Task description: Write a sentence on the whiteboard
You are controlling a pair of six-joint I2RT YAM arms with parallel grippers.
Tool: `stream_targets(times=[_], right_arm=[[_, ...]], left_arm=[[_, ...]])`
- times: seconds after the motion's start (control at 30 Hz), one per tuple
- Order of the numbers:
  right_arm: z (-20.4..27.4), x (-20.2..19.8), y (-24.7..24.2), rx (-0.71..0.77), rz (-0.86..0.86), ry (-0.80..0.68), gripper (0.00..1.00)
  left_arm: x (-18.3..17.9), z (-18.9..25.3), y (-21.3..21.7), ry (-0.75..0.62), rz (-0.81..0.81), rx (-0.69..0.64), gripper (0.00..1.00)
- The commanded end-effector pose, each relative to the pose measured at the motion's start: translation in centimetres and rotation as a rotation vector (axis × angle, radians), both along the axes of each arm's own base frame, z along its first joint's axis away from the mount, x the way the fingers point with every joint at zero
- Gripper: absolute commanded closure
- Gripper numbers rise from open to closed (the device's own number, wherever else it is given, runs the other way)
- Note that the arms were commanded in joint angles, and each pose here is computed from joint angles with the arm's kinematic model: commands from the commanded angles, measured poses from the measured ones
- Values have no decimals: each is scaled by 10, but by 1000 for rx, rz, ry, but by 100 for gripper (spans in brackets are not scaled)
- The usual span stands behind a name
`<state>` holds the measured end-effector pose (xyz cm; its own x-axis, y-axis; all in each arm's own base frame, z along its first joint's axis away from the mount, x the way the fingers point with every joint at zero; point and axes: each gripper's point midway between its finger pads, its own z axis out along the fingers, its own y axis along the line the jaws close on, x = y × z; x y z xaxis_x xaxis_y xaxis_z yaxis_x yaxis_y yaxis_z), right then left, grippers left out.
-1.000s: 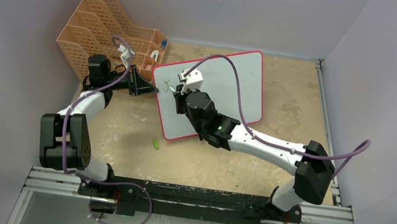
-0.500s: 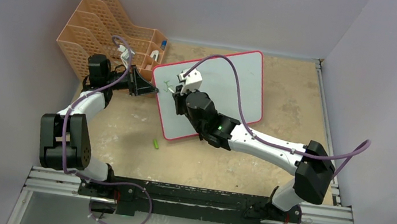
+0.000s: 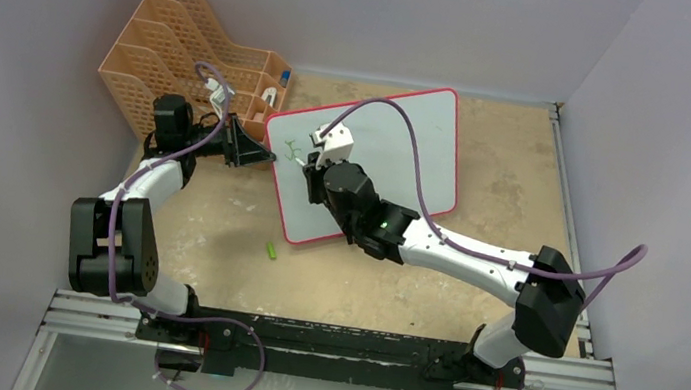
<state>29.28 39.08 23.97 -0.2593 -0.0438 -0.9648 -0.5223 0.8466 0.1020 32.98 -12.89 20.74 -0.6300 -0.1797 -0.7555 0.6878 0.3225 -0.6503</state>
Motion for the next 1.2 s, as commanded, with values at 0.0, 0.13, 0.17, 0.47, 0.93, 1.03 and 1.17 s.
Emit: stream_targets(times=[0.0, 0.13, 0.17, 0.47, 0.93, 1.03, 1.17], right_arm=[[6, 6, -20, -10, -79, -11, 100], [8, 10, -24, -5, -102, -14, 100], [8, 10, -25, -2, -107, -15, 100], [17, 15, -26, 26, -121, -29, 100], [31, 22, -22, 43, -122, -57, 100], [34, 24, -21, 47, -121, -63, 100], [35, 25, -18, 47, -115, -65, 100]], left_arm=[[-5, 14, -7, -52, -45, 1, 100], [-5, 15, -7, -53, -46, 0, 100], [-5, 15, -7, -53, -46, 0, 100], [-5, 15, -7, -55, -49, 0, 100], [-6, 15, -8, -58, -56, 0, 100], [-6, 16, -9, -59, -58, 0, 100], [-6, 16, -9, -58, -58, -1, 100]])
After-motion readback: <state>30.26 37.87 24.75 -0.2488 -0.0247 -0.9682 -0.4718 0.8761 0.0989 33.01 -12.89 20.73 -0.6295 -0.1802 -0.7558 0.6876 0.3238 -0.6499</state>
